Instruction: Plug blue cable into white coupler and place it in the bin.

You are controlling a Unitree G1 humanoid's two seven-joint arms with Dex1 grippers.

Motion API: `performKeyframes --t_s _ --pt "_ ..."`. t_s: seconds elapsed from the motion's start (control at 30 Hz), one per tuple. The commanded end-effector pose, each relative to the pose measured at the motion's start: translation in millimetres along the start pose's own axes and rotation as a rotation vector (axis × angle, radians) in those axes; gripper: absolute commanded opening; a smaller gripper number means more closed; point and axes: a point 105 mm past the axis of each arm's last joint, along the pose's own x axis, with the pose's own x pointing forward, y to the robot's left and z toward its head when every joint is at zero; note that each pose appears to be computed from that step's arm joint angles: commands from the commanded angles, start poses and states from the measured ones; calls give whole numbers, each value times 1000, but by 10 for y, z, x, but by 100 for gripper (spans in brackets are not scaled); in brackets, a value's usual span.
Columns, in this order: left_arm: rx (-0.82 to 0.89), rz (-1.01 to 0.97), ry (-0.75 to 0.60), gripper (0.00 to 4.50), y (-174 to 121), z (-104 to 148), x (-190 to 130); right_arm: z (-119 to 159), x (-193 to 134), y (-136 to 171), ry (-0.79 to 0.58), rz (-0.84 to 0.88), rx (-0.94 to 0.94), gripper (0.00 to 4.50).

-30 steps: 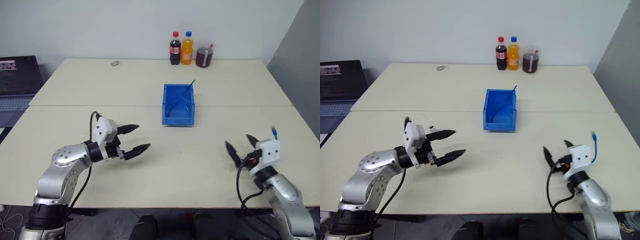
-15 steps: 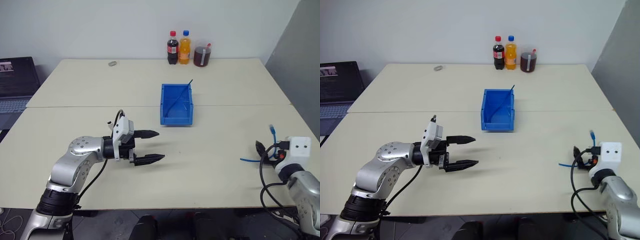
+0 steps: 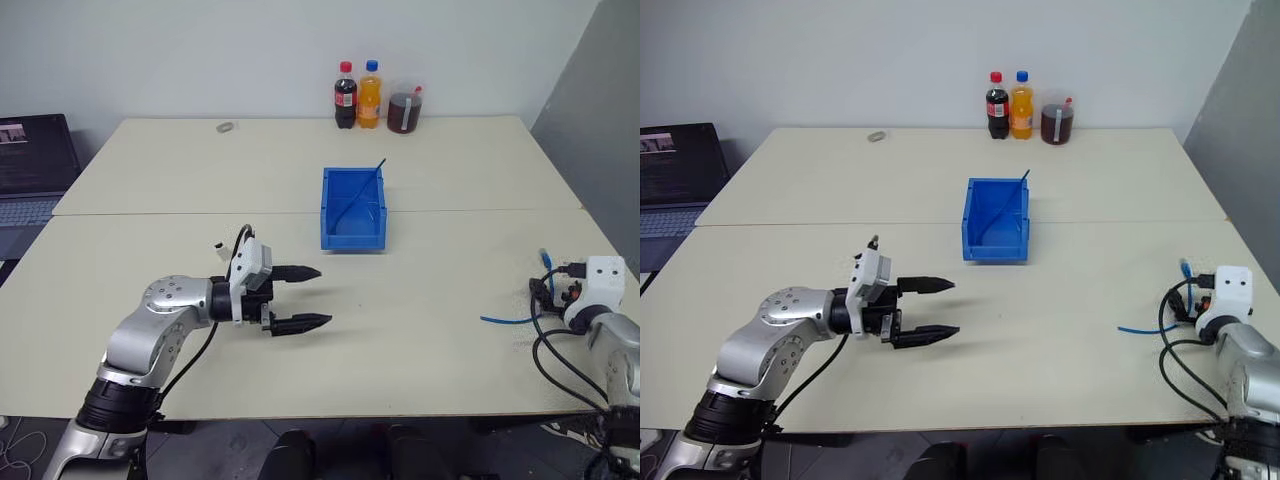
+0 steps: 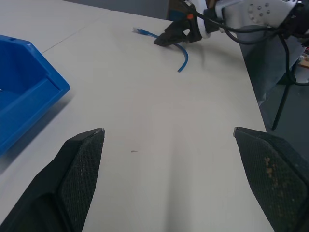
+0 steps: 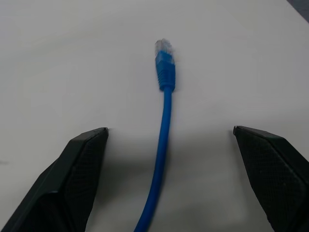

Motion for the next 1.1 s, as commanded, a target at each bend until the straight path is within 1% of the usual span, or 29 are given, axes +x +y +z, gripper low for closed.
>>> performKeyframes --t_s 0.03,0.07,0.33,0.4,0.47,0.5,0.57,0.67,0.73,0.8,0.87,0.9,0.93,1.03,1.07,1.1 --pt "39 -14 -15 450 -28 68 7 -53 59 -87 31 2 25 374" --pt "39 -12 -15 450 -27 68 4 -52 70 -91 35 7 23 342" --pt "36 1 -14 450 -29 58 -20 19 97 -46 15 63 -56 171" --pt "35 5 -16 450 -34 54 -23 22 87 -48 9 69 -56 109" --pt "35 8 -14 450 -35 48 -27 44 73 -62 -4 75 -51 74" --pt "34 9 -14 450 -37 46 -30 74 61 -66 -17 81 -51 37" --pt "34 10 -12 450 -41 41 -34 135 35 -64 -42 103 -66 2" --pt "23 24 -8 450 -29 28 -48 286 -32 19 -98 191 -148 2" --pt "12 36 -5 450 -18 19 -69 449 -146 211 -163 342 -245 2" --pt "7 46 0 450 -14 10 -97 537 -272 405 -198 476 -359 2" --pt "-10 77 25 450 -18 -57 -178 600 -492 808 -229 701 -547 2" --pt "-17 89 34 450 -21 -83 -208 600 -572 940 -237 775 -608 2" --pt "-23 102 43 450 -24 -111 -236 601 -634 1060 -246 834 -652 2" --pt "-51 150 91 450 -45 -264 -357 578 -801 1581 -296 1040 -789 2" --pt "-61 168 107 450 -46 -316 -396 555 -834 1766 -318 1099 -832 2" --pt "-66 179 116 450 -45 -344 -418 543 -849 1874 -331 1131 -858 2"
